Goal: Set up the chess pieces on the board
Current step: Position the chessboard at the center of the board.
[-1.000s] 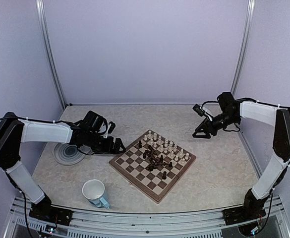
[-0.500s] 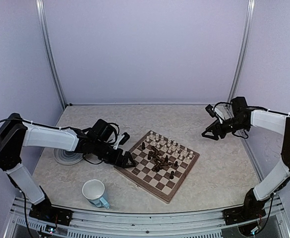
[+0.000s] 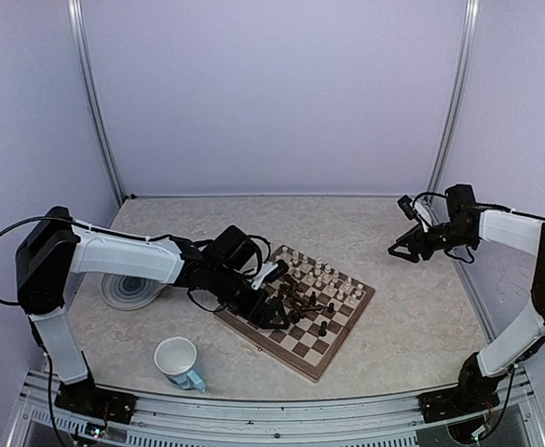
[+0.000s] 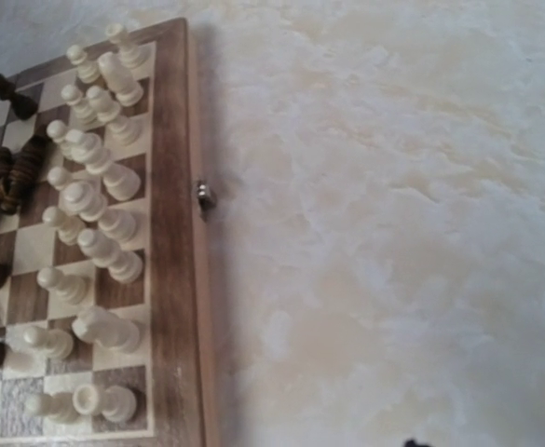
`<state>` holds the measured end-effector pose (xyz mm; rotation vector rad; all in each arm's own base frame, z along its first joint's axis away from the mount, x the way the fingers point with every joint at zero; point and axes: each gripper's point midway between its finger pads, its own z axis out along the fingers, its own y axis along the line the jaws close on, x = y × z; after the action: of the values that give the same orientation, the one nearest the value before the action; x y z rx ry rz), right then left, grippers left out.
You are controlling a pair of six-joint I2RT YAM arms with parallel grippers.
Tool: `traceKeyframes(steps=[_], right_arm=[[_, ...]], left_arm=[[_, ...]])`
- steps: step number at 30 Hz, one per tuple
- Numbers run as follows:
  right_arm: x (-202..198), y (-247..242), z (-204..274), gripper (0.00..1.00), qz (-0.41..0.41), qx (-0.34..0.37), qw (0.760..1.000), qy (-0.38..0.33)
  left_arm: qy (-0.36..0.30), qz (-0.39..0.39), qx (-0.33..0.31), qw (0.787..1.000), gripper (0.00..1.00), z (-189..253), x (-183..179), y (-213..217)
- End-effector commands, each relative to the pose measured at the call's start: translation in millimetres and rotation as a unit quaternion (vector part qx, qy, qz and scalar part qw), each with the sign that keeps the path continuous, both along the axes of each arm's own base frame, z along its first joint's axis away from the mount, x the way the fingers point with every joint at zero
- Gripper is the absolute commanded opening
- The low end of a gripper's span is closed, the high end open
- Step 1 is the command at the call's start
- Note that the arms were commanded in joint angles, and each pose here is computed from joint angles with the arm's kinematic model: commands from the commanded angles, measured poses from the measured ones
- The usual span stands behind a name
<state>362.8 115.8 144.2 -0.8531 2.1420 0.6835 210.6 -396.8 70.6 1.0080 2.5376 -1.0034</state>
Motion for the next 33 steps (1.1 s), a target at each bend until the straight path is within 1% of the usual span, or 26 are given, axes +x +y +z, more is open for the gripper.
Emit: traceKeyframes(steps=[1, 3, 6, 8, 10, 15, 23, 28, 33], right_arm=[[-2.7, -3.0, 9.7, 0.59, 0.003, 0.011, 1.000, -0.019], [-3.7, -2.2, 8.8, 0.59, 0.007, 0.012, 1.000, -0.018], [-5.7, -0.3, 7.5, 0.59, 0.014, 0.016, 1.000, -0.015], [-6.5, 0.5, 7.3, 0.59, 0.017, 0.018, 1.000, -0.014], [-6.6, 0.7, 7.5, 0.59, 0.018, 0.018, 1.000, -0.016], [-6.0, -0.3, 5.5, 0.59, 0.018, 0.013, 1.000, -0.016], [-6.6, -0.5, 0.5, 0.59, 0.020, 0.011, 1.000, -0.010], [-6.7, -0.2, -1.0, 0.59, 0.021, 0.013, 1.000, -0.007], [-7.1, -0.4, -2.2, 0.59, 0.021, 0.012, 1.000, -0.005]], left_arm=[[-0.039, 0.014, 0.034, 0.999, 0.90, 20.2, 15.6, 17.3], [-0.049, 0.058, 0.051, 0.996, 0.93, 22.4, 37.4, 38.6], [-0.063, 0.143, 0.093, 0.983, 0.97, 14.0, 74.9, 85.2], [-0.071, 0.180, 0.115, 0.974, 0.98, 8.6, 89.6, 111.0], [-0.059, 0.192, 0.113, 0.973, 0.97, 3.4, 93.0, 123.2], [-0.030, 0.161, 0.104, 0.981, 0.97, -11.9, 76.1, 113.8], [0.006, 0.111, 0.113, 0.987, 0.96, -39.8, 44.6, 98.6], [0.019, 0.075, 0.101, 0.992, 0.95, -42.4, 24.3, 79.4], [0.020, 0.021, 0.083, 0.996, 0.93, -35.3, -0.8, 47.8]])
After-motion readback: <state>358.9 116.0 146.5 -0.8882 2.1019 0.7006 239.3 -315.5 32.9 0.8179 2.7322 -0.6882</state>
